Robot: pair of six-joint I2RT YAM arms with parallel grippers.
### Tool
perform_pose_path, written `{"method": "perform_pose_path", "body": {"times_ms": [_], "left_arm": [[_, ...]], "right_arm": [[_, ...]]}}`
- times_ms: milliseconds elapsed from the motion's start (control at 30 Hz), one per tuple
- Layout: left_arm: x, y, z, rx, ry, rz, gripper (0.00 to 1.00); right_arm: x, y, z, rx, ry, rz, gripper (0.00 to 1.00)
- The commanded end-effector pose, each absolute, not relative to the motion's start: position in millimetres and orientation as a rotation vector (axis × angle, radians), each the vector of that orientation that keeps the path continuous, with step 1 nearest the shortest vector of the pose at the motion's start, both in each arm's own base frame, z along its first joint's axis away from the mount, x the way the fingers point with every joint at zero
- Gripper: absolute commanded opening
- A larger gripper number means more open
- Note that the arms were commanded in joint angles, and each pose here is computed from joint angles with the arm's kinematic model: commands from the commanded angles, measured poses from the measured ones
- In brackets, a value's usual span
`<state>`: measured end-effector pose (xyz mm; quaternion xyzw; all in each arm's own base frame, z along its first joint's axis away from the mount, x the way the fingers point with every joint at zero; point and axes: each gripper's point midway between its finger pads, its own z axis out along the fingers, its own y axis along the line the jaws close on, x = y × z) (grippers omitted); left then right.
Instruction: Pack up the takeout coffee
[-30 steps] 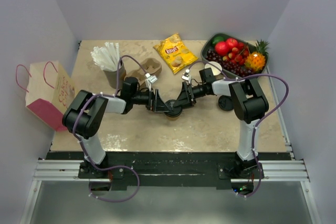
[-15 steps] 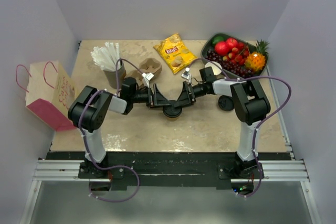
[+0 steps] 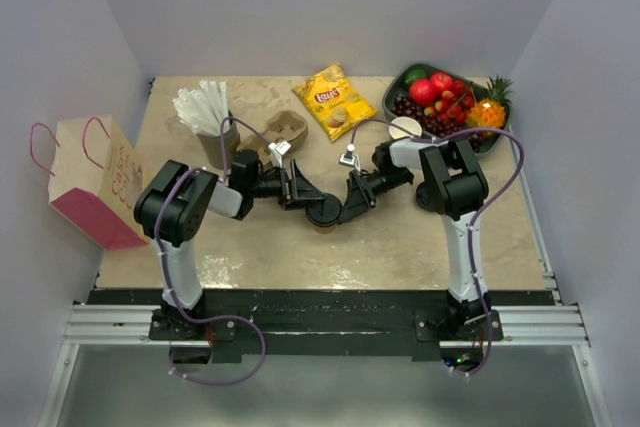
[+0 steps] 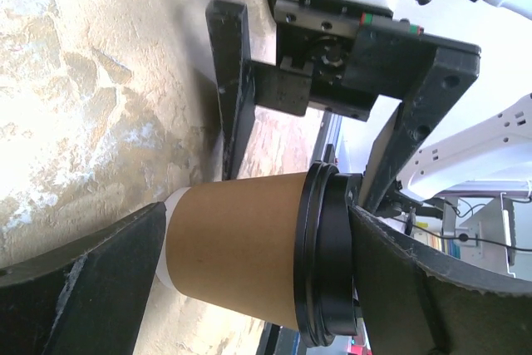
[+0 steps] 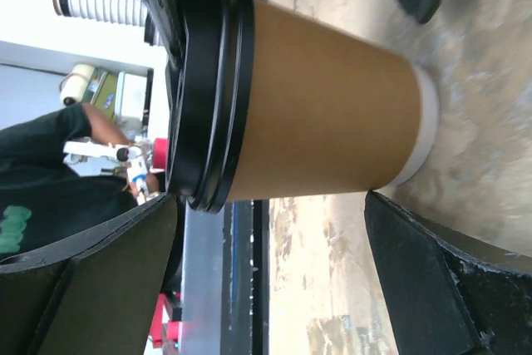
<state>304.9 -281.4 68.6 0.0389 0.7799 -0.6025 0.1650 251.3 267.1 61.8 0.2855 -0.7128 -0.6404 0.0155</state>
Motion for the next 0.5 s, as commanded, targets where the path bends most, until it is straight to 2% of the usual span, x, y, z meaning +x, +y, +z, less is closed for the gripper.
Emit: {"method": "perform_pose_path", "body": {"times_ms": [0, 133, 300, 333, 400, 433, 467], "left_arm": [[315.6, -276.7, 55.2, 0.089, 2.232, -1.628, 0.92], [315.9, -274.9, 52.1, 0.093, 2.244, -1.598, 0.91], [324.1, -282.3, 80.4, 0.181, 2.156, -1.611, 0.93], [326.8, -282.7, 84.9, 0.188, 2.148, -1.602, 0.95], [332.1, -282.8, 92.8, 0.212, 2.141, -1.563, 0.96], [333.7, -282.5, 95.1, 0.219, 2.143, -1.548, 0.97], [336.5, -282.4, 99.7, 0.257, 2.126, -1.523, 0.97]], "right_arm": [[243.1, 270.7, 81.9, 0.919, -2.151, -2.071, 0.99], [243.8, 270.3, 83.3, 0.936, -2.148, -2.078, 0.99], [250.8, 270.3, 98.7, 1.082, -2.201, -2.056, 0.99], [252.1, 270.1, 102.2, 1.015, -2.235, -2.008, 0.99], [270.8, 273.2, 102.0, 1.176, -2.391, -1.981, 0.99], [280.7, 271.2, 98.7, 0.993, -2.565, -1.839, 0.99], [288.4, 272.6, 103.8, 1.001, -2.637, -1.853, 0.99]]}}
